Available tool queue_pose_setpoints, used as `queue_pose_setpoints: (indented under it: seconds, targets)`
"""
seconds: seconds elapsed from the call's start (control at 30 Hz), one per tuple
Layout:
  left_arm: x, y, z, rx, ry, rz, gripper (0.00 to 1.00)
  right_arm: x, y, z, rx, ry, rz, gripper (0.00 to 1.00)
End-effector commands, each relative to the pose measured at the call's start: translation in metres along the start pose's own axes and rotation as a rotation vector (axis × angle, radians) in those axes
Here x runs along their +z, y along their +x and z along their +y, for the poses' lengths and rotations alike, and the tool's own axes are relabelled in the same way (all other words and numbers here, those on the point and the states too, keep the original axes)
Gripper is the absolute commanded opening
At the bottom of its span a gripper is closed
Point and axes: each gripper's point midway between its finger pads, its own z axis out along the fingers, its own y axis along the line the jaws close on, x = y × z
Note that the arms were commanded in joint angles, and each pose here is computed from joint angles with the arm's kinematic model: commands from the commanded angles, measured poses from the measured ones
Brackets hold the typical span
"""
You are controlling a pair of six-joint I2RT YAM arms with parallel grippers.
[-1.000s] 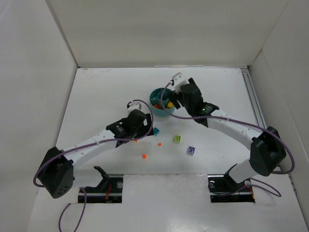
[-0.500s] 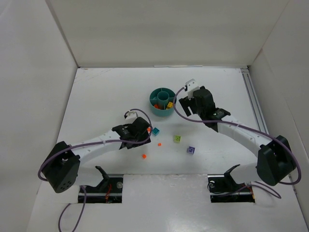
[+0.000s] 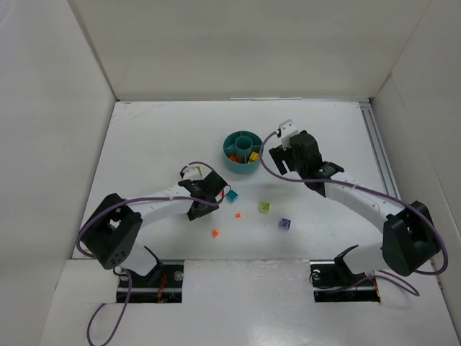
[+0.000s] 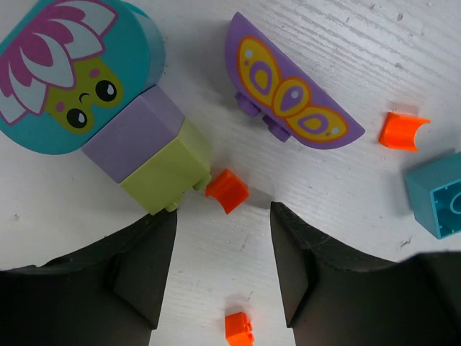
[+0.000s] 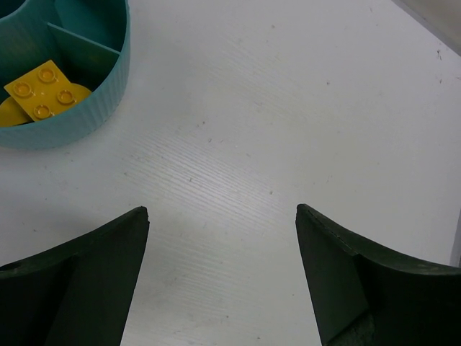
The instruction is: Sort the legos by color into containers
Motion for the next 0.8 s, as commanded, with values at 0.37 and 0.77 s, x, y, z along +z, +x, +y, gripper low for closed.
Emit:
queue_pose_setpoints:
  seconds: [0.37, 0.77]
  targets:
    - [0.008, 0.001, -0.012, 0.041, 0.004, 0.022, 0.34, 0.006, -0.002, -0.006, 0.027, 0.018, 0.0, 0.87]
    - [0.005, 0.001, -0.016, 0.051, 0.037, 0.027, 0.1, 0.006, 0.001, -0.008, 0.025, 0.025, 0.01, 0.87]
